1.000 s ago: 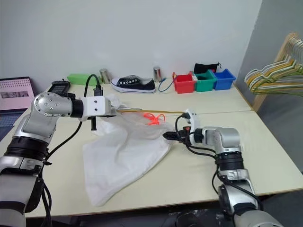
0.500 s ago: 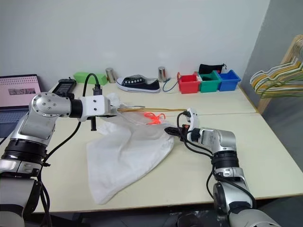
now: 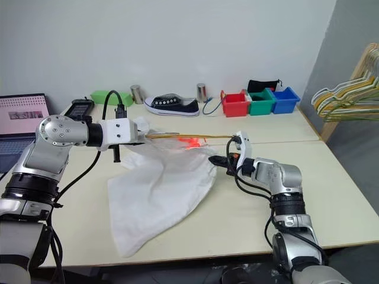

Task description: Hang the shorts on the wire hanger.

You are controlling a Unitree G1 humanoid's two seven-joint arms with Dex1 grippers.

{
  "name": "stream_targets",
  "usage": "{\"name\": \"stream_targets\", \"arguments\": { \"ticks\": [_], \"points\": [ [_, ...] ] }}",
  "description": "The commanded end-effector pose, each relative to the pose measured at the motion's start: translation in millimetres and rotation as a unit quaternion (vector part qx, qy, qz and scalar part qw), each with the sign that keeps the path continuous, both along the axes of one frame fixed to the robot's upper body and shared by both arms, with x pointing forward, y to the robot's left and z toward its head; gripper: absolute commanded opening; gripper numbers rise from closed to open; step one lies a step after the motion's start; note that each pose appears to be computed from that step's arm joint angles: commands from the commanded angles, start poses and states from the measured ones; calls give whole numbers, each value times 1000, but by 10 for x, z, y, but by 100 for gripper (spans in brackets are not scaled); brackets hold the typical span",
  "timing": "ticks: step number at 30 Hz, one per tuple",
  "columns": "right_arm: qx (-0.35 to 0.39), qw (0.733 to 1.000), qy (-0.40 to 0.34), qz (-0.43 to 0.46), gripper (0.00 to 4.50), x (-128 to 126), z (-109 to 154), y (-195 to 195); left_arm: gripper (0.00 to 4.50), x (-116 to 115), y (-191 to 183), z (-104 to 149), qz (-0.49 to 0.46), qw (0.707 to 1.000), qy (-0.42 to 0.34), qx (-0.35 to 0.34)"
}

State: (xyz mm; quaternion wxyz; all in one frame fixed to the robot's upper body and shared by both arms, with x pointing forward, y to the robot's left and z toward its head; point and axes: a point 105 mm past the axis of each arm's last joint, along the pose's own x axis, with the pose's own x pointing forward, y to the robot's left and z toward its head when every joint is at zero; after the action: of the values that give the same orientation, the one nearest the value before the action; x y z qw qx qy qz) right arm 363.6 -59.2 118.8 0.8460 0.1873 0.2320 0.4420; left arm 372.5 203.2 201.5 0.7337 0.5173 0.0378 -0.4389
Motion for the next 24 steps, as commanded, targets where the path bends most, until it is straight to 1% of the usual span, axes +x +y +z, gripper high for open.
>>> {"name": "stream_targets", "arguments": {
  "ticks": [1, 4, 8, 11, 17, 20, 24],
  "points": [
    [-75, 993, -90, 7, 1, -18, 100, -118, 0, -102, 70, 189, 7, 999, 25, -39],
    [-117, 986, -121, 5, 1, -7, 108, -262, 0, -268, 77, 89, -5, 995, 89, -44],
    [-144, 979, -144, 1, 1, 40, 178, -409, 0, -351, 108, 20, -2, 991, 124, -45],
    [-154, 976, -154, -1, 1, 70, 235, -481, 0, -343, 128, -11, 4, 991, 130, -42],
    [-179, 969, -171, 16, 1, 21, 291, -568, 0, -322, 243, -146, 22, 991, 129, 7],
    [-201, 963, -179, 23, 1, 1, 309, -636, 0, -356, 335, -232, 29, 989, 141, 35],
    [-220, 956, -193, 30, 1, -9, 405, -736, 0, -352, 427, -300, 44, 987, 141, 61]
  ]
}}
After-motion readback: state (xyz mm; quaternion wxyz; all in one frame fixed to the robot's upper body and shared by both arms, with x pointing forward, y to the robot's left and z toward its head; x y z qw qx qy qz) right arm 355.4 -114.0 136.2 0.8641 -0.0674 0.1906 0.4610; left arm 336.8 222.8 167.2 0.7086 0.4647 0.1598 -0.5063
